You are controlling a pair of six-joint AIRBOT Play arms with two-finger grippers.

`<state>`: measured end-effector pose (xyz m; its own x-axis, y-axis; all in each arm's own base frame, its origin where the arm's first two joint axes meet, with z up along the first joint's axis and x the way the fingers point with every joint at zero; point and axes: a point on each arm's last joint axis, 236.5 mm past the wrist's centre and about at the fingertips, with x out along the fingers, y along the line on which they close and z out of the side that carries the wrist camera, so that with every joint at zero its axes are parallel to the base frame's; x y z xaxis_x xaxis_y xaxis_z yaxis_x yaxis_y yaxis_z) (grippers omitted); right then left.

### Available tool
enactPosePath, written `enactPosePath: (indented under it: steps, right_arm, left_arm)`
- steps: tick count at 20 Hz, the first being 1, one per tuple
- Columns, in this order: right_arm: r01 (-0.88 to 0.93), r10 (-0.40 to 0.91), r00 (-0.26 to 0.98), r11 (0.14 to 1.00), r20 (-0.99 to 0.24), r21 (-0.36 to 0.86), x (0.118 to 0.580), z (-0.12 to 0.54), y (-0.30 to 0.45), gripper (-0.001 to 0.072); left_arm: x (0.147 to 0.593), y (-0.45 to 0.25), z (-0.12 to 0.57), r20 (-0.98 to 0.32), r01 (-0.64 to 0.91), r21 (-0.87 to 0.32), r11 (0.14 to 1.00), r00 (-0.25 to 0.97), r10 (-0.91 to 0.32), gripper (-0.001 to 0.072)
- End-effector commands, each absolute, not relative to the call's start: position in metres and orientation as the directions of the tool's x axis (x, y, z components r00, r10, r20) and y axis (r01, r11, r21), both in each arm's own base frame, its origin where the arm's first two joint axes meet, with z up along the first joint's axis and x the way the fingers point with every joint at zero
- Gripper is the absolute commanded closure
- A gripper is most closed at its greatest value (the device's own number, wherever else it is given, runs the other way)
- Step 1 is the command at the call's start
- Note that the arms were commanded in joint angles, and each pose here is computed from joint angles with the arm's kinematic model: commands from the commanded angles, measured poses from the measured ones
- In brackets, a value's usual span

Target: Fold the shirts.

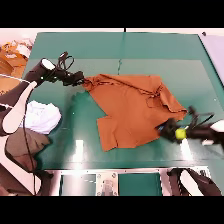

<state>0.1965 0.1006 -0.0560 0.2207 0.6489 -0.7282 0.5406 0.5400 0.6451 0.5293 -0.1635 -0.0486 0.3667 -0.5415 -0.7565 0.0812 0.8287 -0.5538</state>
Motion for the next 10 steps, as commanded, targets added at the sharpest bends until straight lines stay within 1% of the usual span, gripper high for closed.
enactPosePath:
  steps: [1, 4, 8, 10]
  right_arm:
    - [0.626, 0.713, 0.176, 0.45, -0.678, 0.637, 0.149, -0.095, 0.147, 0.0311]
    - [0.617, 0.682, 0.175, 0.486, -0.71, 0.619, 0.149, -0.111, 0.156, 0.031]
    - [0.604, 0.613, 0.296, 0.473, -0.732, 0.641, 0.182, -0.122, 0.152, 0.0315]
    - [0.569, 0.551, 0.377, 0.496, -0.744, 0.656, 0.209, -0.124, 0.14, 0.0429]
  left_arm:
    - [0.522, -0.164, -0.051, -0.768, 0.087, -0.551, 0.83, 0.338, -0.545, 0.0681]
    - [0.519, -0.165, -0.052, -0.771, 0.109, -0.546, 0.831, 0.322, -0.549, 0.0681]
    - [0.517, -0.166, -0.053, -0.772, 0.112, -0.547, 0.83, 0.315, -0.551, 0.0681]
    - [0.514, -0.166, -0.051, -0.775, 0.117, -0.549, 0.827, 0.299, -0.557, 0.0681]
